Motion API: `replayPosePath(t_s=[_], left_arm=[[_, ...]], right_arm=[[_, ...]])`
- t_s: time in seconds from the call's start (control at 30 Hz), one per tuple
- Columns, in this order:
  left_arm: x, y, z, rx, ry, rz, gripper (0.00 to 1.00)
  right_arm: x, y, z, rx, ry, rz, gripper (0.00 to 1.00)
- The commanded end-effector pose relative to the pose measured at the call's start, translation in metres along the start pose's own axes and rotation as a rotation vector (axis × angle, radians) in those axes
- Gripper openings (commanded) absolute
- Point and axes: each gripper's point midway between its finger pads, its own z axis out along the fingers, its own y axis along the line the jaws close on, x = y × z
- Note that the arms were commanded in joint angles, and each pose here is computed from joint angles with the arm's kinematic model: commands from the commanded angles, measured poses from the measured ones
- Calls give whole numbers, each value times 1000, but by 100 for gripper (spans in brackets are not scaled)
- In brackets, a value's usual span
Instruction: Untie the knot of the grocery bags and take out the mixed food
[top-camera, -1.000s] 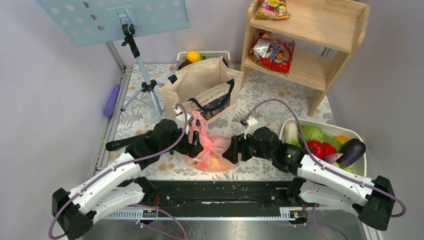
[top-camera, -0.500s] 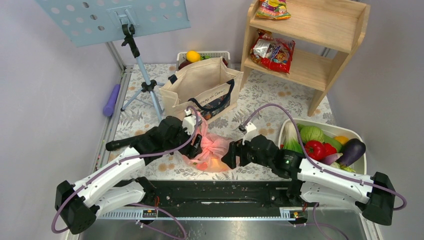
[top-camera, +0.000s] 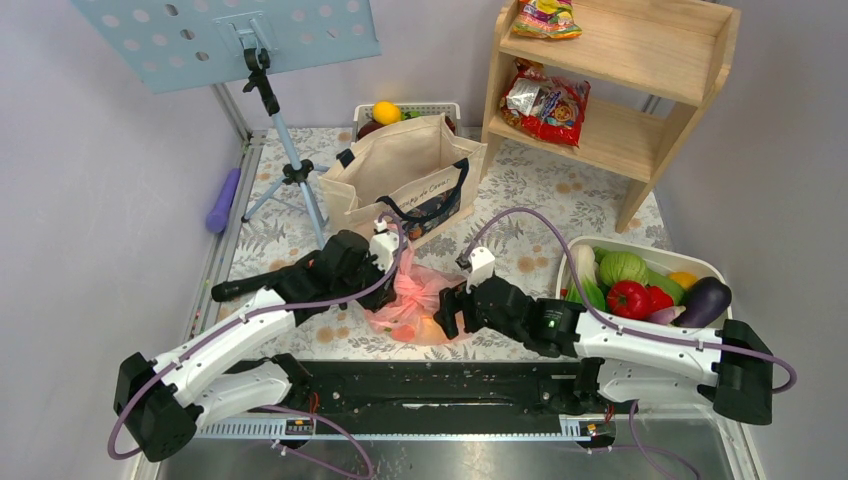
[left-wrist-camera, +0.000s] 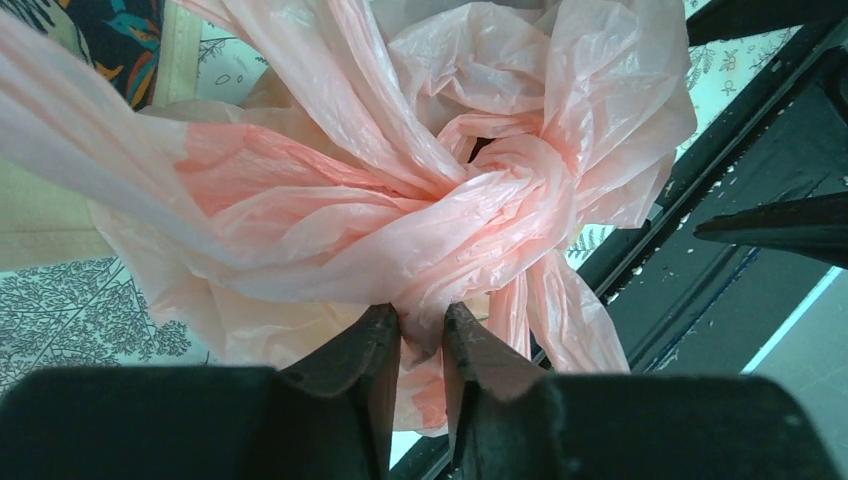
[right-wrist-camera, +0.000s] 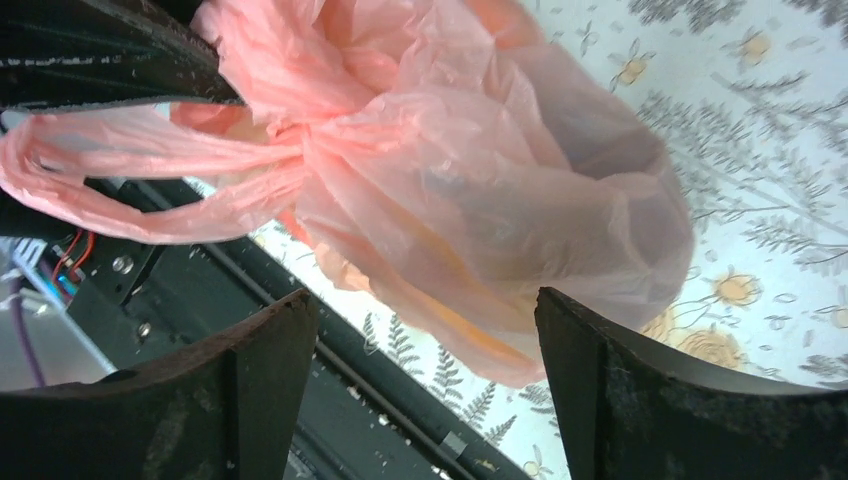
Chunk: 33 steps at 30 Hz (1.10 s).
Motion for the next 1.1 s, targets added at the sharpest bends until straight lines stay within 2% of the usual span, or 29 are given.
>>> replayPosePath(t_s=[0.0,0.1,0.23,0.47,0.53,0.6,0.63,0.67,0.7,1.07], left_arm=[[-19,2,-10,-27,-60,16,14],[-20,4,-11,-38,-63,8,3],[-21,5,-12,-48,-72,3,0],[-21,7,-13,-63,-77,-7,0],[-21,8,-14,-68,-78,-10,0],[-21,9,-15,-76,-81,-11,0],[-22,10,-15,-82,-84,-13,0],[-22,11,-16,-88,-87,-14,0],[-23,12,-16,-97,-92,-16,0],[-24,51,-32,-329,-123,-64,0]], right_arm=[[-27,-8,0,97,-73,-69,87],[-29,-13,4,138,-76,-80,86],[-27,-2,11,96,-58,-83,78],[-14,28,29,-46,-30,-46,61],[-9,30,34,-57,-24,-40,49],[-6,27,40,-31,-13,-41,30],[-5,22,42,-2,-9,-42,14],[-5,17,43,26,-12,-39,3],[-6,13,43,47,-17,-36,0],[3,-38,17,212,-111,27,0]])
